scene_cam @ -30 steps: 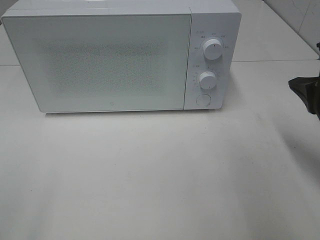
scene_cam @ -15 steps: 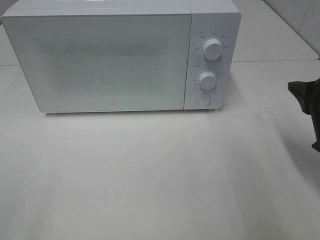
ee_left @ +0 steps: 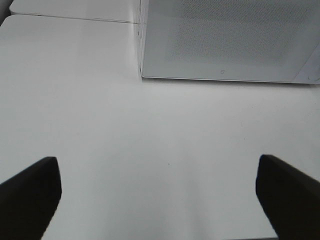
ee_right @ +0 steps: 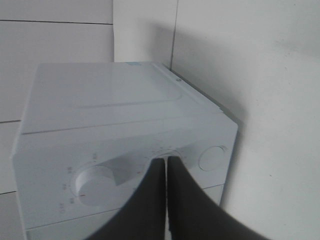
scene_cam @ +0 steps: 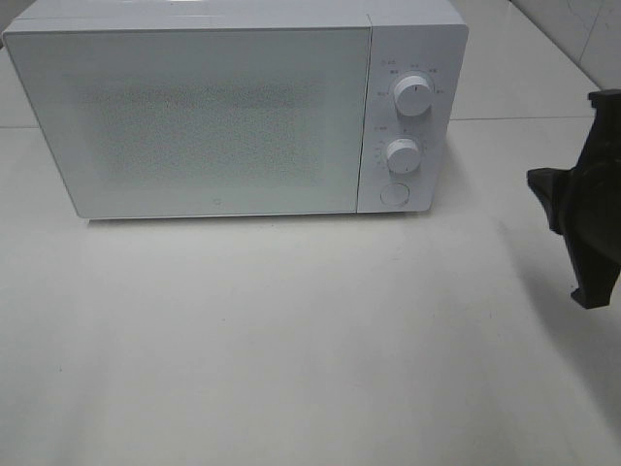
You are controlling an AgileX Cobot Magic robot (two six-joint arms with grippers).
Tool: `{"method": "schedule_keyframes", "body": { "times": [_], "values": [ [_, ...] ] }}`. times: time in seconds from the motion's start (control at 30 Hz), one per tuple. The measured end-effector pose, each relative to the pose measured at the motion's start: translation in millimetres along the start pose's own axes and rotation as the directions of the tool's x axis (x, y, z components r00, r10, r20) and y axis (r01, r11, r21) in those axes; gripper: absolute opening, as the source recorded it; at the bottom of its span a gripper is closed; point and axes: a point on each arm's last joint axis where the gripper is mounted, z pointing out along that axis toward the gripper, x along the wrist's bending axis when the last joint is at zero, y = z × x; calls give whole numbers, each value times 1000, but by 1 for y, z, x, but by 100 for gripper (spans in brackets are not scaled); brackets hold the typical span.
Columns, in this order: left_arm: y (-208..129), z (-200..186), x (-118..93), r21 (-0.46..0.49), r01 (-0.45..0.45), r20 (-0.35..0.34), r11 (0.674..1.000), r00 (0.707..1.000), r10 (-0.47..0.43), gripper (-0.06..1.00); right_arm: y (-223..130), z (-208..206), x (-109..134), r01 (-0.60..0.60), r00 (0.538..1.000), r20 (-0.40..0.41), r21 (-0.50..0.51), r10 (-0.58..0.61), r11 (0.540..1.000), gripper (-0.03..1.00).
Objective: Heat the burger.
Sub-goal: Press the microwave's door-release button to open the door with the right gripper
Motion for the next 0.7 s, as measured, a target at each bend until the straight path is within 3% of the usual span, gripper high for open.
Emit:
{"method": "schedule_keyframes", "body": {
  "times": [0.23, 0.7],
  "values": [
    [0, 0, 0, 0, 0, 0, 1000, 1000, 0, 98, -26, 12, -19, -10, 998, 62, 58, 6, 998, 1],
    [0, 0, 0, 0, 0, 0, 1000, 1000, 0, 98, -61, 49, -24, 8, 997, 71, 106, -16, 994, 1]
  ]
}}
